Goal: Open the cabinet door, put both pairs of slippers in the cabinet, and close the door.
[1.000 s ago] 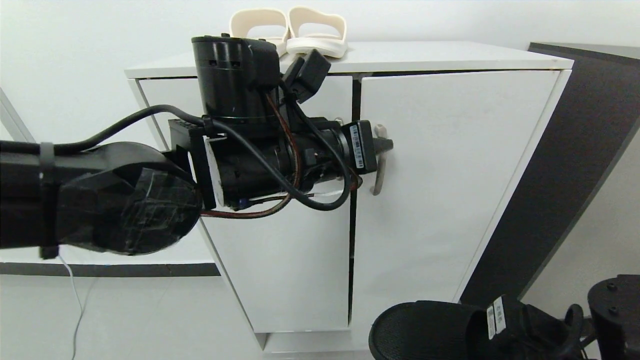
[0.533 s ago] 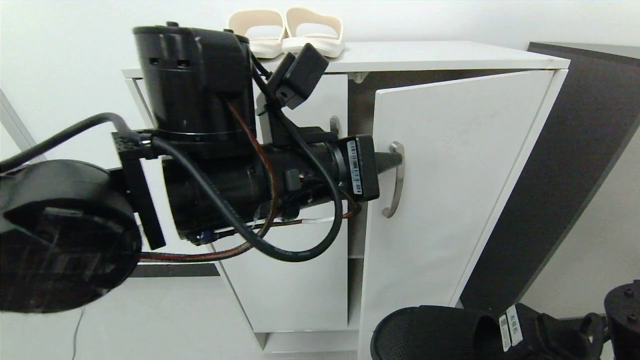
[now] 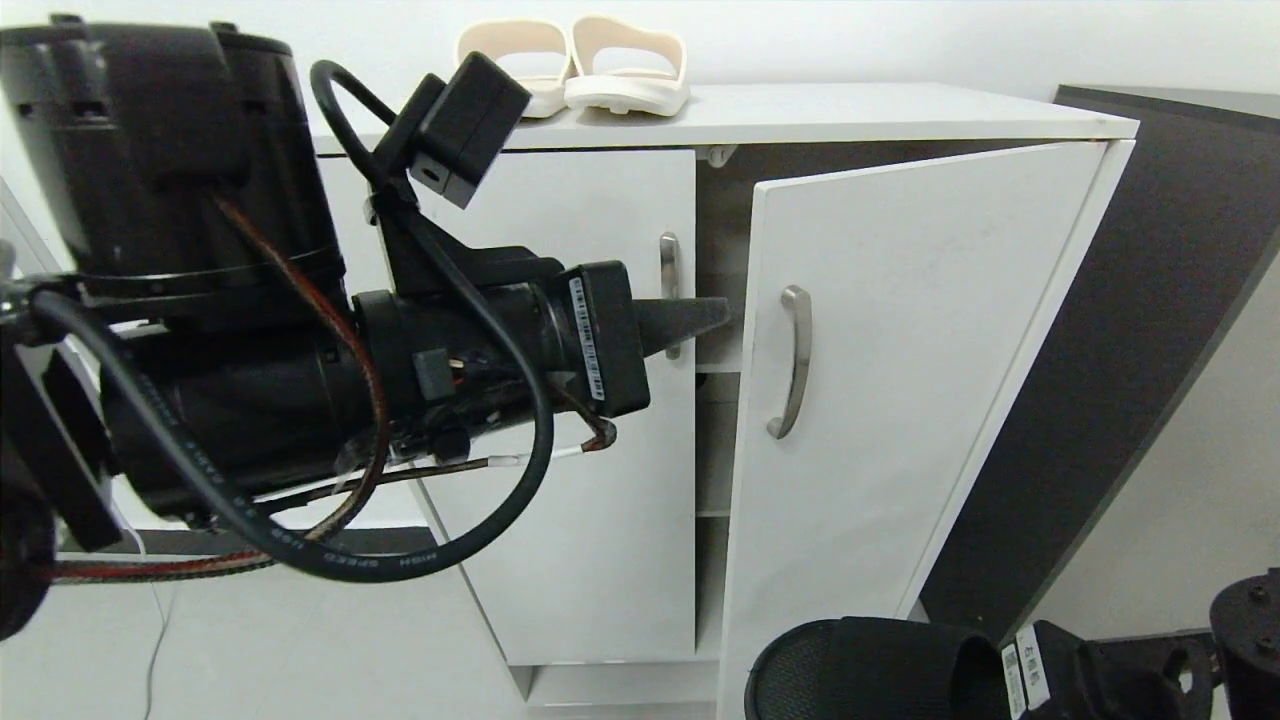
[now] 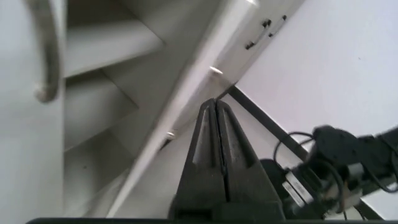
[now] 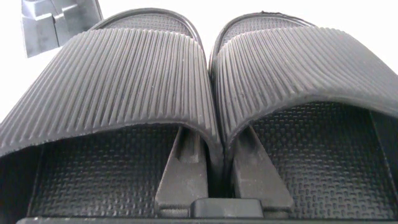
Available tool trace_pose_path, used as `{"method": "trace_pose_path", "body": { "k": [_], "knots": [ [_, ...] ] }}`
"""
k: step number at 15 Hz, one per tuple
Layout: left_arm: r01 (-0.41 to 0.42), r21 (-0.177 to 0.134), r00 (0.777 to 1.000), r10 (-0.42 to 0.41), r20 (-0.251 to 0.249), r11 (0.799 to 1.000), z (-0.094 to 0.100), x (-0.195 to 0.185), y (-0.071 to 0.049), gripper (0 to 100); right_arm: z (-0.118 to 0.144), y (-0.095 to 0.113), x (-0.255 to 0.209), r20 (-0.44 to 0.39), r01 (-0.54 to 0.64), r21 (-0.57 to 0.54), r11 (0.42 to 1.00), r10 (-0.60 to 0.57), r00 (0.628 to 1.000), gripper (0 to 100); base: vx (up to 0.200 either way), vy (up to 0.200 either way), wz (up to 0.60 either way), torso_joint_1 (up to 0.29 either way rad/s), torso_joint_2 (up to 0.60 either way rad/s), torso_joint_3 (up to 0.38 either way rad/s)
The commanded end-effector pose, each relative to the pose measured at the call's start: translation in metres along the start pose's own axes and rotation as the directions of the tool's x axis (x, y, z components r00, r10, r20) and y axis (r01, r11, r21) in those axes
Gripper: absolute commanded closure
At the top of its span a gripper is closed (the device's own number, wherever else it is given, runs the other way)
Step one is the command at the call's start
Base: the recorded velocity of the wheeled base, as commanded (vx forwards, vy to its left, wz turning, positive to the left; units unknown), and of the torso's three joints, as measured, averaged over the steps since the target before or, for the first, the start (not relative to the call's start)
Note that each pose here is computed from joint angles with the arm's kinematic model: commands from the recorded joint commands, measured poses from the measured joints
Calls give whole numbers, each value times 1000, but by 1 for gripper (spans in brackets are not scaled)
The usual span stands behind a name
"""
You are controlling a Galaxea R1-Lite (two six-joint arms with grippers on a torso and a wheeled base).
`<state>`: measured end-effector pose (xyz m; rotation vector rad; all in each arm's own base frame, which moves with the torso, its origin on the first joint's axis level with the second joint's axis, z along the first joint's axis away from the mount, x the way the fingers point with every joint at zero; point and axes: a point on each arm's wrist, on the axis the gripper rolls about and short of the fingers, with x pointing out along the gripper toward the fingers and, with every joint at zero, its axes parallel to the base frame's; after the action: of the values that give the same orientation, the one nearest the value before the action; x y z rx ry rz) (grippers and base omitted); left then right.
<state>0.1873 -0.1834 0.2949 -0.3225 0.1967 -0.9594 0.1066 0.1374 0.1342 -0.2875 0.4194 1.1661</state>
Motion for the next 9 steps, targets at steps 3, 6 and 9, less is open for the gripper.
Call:
{"method": "trace_pose_path", "body": {
  "k": [3,6,9],
  "knots": [
    [-55,-17,998,55,6,998,6,26,23,100,-3,1,0,-10,-4,-20,1000,3,1000,100,0,0,0,0,0,0],
    [-68,-77,998,68,6,995,8,51,33,100,-3,4,0,-12,-17,-26,1000,17,1000,100,0,0,0,0,0,0],
    [-73,-75,997,75,15,994,6,63,38,100,-4,5,0,-13,-23,-30,999,23,1000,100,0,0,0,0,0,0]
  ]
}}
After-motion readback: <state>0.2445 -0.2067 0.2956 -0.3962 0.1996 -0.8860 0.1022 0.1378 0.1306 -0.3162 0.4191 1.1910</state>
